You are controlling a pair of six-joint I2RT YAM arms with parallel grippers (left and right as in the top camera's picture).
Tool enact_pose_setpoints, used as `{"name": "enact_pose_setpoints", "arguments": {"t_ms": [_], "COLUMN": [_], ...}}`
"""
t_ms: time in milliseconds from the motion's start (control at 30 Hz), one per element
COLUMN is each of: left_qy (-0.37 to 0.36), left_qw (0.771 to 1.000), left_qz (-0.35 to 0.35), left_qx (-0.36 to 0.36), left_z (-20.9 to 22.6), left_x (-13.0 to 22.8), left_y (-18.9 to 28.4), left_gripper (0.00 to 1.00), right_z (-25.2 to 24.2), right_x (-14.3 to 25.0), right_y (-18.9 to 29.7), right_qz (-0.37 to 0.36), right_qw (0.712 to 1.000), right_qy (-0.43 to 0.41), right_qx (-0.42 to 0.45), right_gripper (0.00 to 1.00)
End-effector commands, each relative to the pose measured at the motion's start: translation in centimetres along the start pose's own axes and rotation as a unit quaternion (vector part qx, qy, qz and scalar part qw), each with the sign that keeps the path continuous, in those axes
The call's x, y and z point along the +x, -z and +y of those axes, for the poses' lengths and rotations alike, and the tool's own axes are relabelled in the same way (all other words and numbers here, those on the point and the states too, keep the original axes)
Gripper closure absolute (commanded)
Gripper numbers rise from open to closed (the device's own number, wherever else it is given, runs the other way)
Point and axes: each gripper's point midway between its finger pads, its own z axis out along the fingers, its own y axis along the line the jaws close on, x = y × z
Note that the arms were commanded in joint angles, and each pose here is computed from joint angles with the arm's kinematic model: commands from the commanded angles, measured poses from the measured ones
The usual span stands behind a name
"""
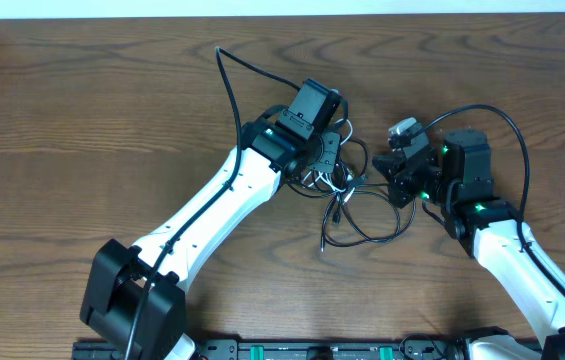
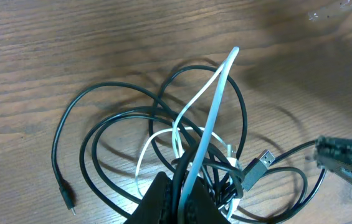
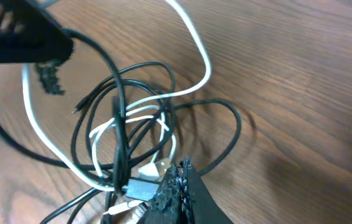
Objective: Untangle cables
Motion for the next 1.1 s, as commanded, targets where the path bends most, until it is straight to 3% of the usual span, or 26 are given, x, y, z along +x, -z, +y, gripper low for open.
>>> {"name": "enact_pose_setpoints", "arguments": {"t_ms": [0, 200, 367, 1067], "left_qy": [0.004, 0.005, 0.006, 0.018], "left_qw": [1.000, 1.000, 1.000, 0.999], "left_qz": [0.002, 0.002, 0.003, -0.002], "left_qx": [-0.003, -0.003, -0.003, 0.029], "left_z": [0.3, 0.2, 0.2, -0.9], "left_x": [0.1, 0.1, 0.1, -0.3], "left_y": [-0.3, -0.3, -0.3, -0.3], "left_gripper": [0.92, 0.92, 0.92, 0.92], "right_z": [1.4, 1.4, 2.7, 4.7], "right_x": [-0.5, 1.0, 0.5, 0.3], "right_y": [0.1, -1.2, -2.6, -3.8], "right_qz": [-0.012, 0.006, -0.027, -0.045], "right_qw": [0.998, 0.997, 0.989, 0.979], "right_qy": [0.039, 0.035, 0.041, 0.074], "right_qx": [-0.048, -0.069, -0.139, -0.185], "right_gripper": [0.96, 0.83, 0.83, 0.78]}}
